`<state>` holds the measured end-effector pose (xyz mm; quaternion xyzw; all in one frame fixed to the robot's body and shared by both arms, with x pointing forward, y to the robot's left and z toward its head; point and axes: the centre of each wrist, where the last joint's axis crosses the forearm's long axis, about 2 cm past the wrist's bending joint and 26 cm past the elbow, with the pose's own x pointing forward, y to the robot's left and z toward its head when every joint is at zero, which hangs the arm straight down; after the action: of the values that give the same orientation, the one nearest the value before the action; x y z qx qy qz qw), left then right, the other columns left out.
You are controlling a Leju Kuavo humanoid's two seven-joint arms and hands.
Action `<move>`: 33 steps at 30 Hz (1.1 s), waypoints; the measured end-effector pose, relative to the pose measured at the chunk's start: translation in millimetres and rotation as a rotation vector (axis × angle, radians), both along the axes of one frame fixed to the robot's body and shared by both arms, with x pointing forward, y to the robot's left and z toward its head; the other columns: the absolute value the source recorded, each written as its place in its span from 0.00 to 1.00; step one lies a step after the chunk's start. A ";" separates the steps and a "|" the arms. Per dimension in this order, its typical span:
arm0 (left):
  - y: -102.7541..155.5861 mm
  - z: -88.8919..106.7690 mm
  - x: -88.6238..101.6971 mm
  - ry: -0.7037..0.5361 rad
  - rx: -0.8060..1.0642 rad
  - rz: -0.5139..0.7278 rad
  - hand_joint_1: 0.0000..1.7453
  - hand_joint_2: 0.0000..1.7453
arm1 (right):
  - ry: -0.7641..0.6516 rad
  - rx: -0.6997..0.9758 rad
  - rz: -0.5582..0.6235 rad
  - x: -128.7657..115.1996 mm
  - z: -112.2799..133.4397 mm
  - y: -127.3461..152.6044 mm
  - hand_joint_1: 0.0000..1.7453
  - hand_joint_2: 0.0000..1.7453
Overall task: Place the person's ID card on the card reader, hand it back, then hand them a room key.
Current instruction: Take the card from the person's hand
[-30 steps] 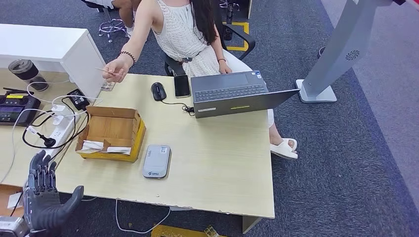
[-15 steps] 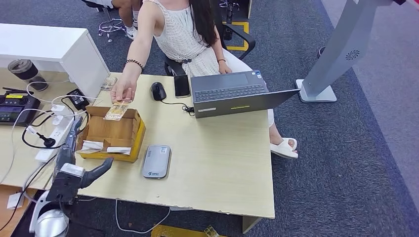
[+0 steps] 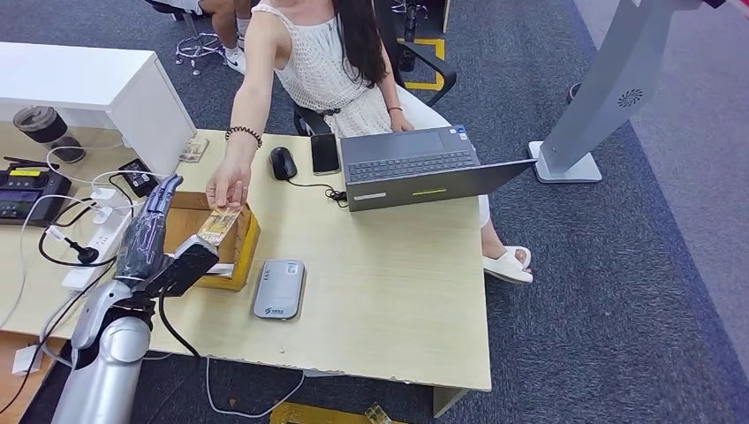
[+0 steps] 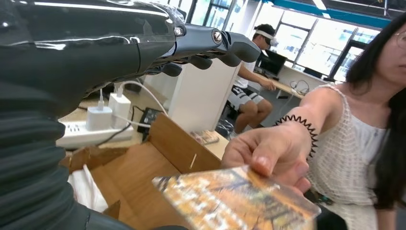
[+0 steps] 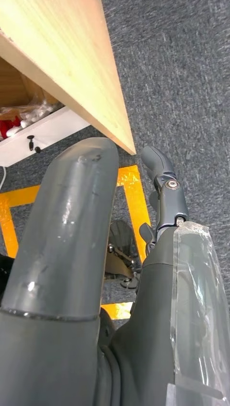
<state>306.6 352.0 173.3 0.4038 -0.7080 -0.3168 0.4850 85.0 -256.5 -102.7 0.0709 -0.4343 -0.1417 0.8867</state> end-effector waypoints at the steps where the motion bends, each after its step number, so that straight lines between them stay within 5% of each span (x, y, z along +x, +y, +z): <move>1: 0.5 1.8 4.4 0.002 0.029 0.015 0.00 1.00 | 0.002 0.003 0.003 0.4 0.1 1.4 0.00 0.00; 18: 15.6 35.5 71.4 -0.040 0.507 0.278 0.00 1.00 | 0.030 0.021 0.098 8.8 4.2 28.6 0.00 0.00; 33: 18.8 36.3 81.4 -0.040 0.603 0.318 0.00 1.00 | 0.039 0.032 0.126 10.5 5.8 38.0 0.00 0.00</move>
<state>388.0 370.8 209.7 0.6405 -0.5201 -0.4242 0.3732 95.5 -218.5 -96.9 0.1096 -0.4091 -0.0938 0.9010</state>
